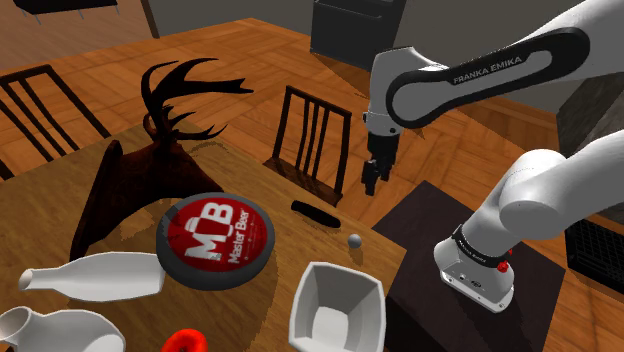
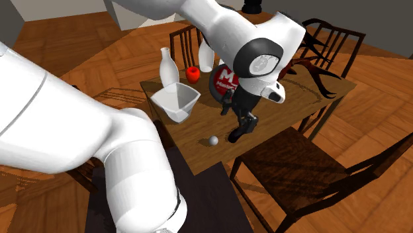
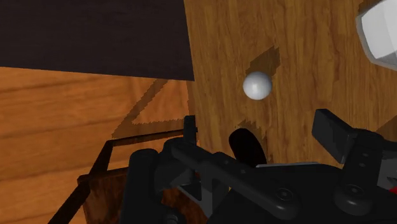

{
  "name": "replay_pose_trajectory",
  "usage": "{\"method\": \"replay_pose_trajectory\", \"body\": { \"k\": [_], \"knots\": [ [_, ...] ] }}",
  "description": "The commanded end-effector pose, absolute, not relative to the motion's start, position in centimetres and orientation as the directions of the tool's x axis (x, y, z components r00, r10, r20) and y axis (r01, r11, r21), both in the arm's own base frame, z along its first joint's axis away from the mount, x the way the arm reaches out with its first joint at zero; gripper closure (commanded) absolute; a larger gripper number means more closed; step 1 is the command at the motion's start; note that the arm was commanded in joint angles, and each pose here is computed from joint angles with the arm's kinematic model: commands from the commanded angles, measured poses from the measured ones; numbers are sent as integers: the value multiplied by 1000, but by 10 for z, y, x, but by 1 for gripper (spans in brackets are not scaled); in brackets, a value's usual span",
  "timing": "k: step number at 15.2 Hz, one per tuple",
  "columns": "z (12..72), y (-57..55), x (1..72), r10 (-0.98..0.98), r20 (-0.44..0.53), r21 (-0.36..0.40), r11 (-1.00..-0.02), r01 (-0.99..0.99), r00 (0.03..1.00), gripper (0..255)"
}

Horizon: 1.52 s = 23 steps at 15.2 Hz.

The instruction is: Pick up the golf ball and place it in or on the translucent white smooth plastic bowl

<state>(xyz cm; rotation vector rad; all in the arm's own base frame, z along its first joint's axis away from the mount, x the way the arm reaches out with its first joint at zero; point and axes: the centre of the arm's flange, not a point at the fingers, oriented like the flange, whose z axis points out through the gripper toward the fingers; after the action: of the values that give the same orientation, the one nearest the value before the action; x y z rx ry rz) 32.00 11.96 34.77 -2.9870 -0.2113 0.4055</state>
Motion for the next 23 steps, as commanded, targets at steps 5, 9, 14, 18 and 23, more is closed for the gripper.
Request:
{"method": "replay_pose_trajectory", "body": {
  "k": [5,9,14,18,23],
  "knots": [
    [279,159,320,186,-278,-141,-978,151,942,0],
    [232,186,319,207,-294,-145,-975,171,933,0],
    [197,198,314,216,-301,-146,-973,179,929,0],
    [177,200,307,216,-301,-146,-973,179,929,0],
    [175,200,306,216,-301,-146,-973,179,929,0]
  ]
}}
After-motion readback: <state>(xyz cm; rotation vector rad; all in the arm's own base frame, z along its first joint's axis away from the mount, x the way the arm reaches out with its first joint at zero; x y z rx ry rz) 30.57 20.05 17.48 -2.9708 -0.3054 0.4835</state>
